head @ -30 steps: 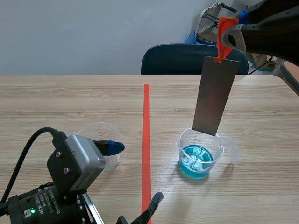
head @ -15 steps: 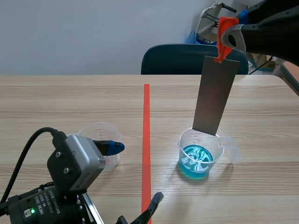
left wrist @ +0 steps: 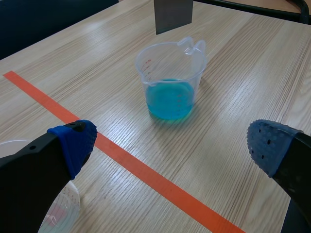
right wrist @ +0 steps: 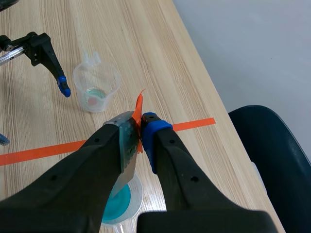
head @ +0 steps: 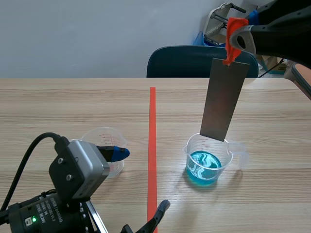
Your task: Do the redox reaction experiment
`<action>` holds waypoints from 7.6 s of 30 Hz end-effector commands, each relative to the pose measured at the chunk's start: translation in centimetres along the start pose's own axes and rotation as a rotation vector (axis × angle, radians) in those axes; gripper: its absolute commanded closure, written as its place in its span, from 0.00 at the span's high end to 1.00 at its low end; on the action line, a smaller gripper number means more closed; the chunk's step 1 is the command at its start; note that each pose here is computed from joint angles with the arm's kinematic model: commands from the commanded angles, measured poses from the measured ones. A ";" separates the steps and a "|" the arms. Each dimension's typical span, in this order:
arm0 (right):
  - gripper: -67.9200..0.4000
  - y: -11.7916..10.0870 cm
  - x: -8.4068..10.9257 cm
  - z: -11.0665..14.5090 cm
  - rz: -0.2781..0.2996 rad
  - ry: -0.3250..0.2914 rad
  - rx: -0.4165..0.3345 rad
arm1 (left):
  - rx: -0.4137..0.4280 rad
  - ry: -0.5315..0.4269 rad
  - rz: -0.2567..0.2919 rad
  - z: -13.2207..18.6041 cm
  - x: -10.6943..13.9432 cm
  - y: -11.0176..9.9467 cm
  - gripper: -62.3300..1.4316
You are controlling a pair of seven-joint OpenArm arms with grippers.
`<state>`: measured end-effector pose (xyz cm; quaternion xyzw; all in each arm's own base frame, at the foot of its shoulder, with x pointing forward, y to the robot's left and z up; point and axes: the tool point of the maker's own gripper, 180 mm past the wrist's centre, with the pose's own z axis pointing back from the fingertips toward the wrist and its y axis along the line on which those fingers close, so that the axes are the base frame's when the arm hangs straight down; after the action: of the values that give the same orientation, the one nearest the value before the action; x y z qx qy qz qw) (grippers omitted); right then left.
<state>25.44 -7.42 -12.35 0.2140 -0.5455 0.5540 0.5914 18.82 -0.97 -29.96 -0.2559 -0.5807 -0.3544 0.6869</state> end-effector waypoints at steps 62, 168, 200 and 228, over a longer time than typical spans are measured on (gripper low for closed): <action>0.02 -0.4 1.0 0.2 0.028 -0.023 -0.004 | 0.016 -0.029 0.003 -0.2 0.7 0.2 1.00; 0.02 -0.4 1.0 0.2 0.028 -0.023 -0.004 | 0.071 -0.131 0.060 -7.8 2.7 1.9 0.06; 0.02 -0.4 1.0 0.2 0.028 -0.023 -0.004 | 0.320 0.096 0.074 11.7 -0.9 5.0 0.40; 0.02 -0.4 1.0 0.2 0.028 -0.023 -0.004 | 0.262 0.036 0.065 12.7 1.9 3.1 1.00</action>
<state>25.45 -7.43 -12.36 0.2139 -0.5454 0.5539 0.5916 13.26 10.90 -26.50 -0.1673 -0.5862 -0.2627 0.7479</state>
